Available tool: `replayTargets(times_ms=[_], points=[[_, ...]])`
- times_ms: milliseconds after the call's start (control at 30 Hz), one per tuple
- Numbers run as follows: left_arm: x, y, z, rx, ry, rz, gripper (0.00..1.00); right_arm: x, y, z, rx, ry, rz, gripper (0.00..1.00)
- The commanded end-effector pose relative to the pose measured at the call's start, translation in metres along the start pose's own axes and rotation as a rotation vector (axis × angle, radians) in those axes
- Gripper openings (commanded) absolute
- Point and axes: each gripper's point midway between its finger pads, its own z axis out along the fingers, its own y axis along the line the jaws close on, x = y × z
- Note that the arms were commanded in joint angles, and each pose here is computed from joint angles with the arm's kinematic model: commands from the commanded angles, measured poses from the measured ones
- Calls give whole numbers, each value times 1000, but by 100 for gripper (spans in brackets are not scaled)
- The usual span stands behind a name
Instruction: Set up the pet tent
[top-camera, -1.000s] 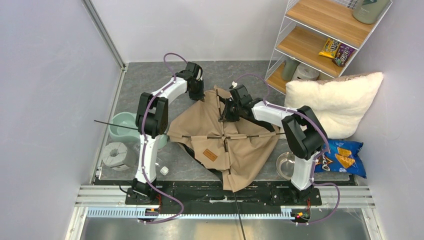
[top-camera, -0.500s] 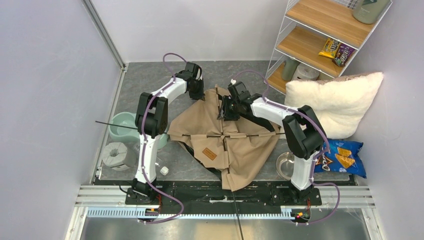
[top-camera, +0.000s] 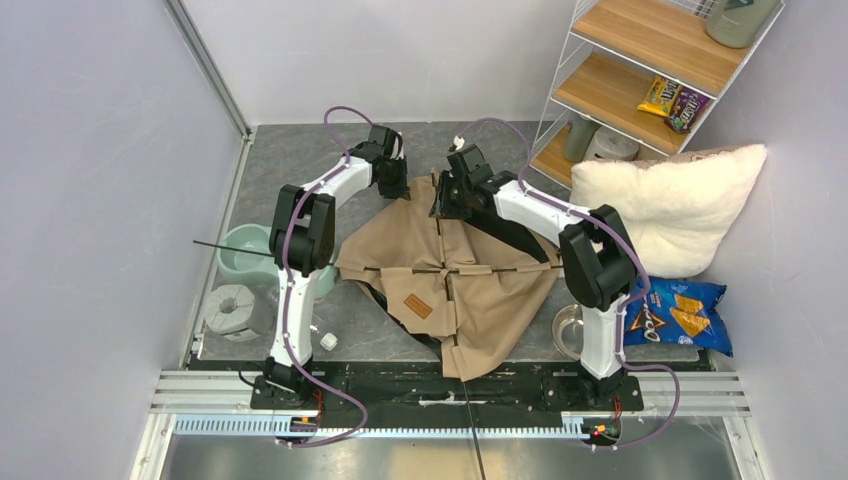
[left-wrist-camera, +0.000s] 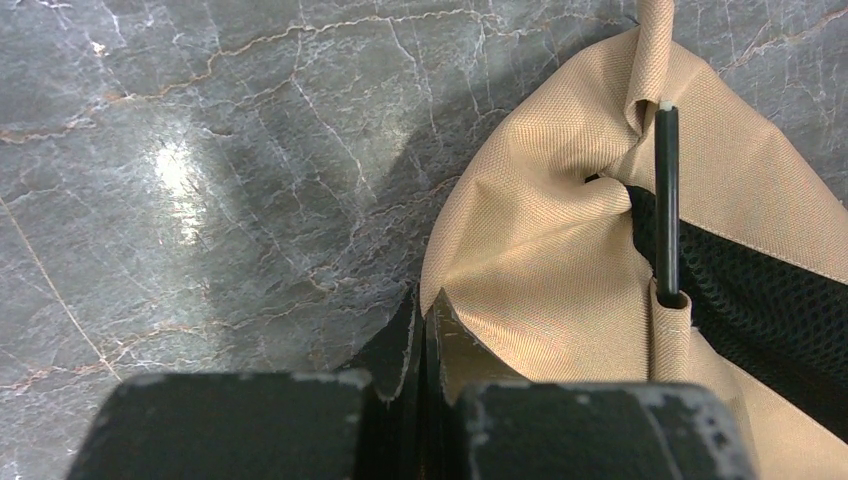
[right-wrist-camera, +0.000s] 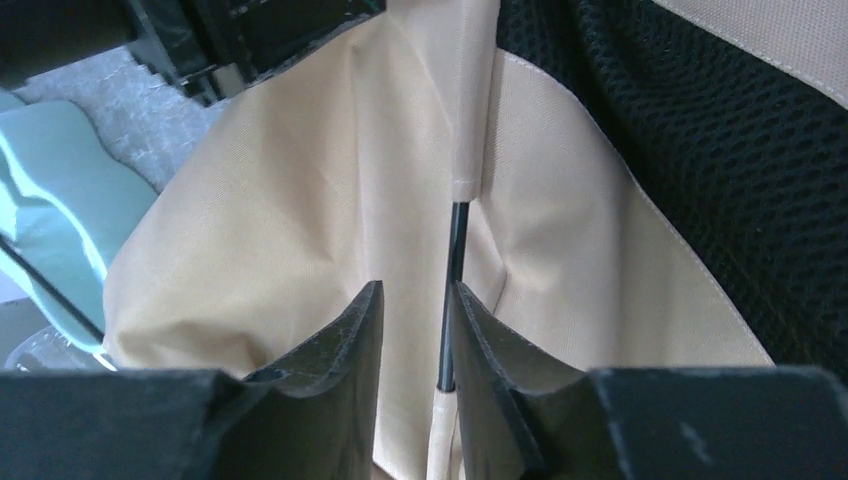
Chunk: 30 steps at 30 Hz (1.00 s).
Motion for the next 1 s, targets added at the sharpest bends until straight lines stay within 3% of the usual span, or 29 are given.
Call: replayTargets(times_ms=[0,167,267,633,967], points=[[-5,0,-2,0,-26,-17,2,-5,-7,12,45,-6,-24,35],[-4,-1,-1,4,-21,-17,2,4,-18,19,87,21,-29,23],[-3,0,-1,1,-22,-19,2,8,-20,19,91,29,-17,0],[-5,1,1,-4,-29,-27,2,35,-13,24,5,114,12,0],[-3,0,1,-1,-24,-25,2,27,-7,23,-17,94,-7,0]])
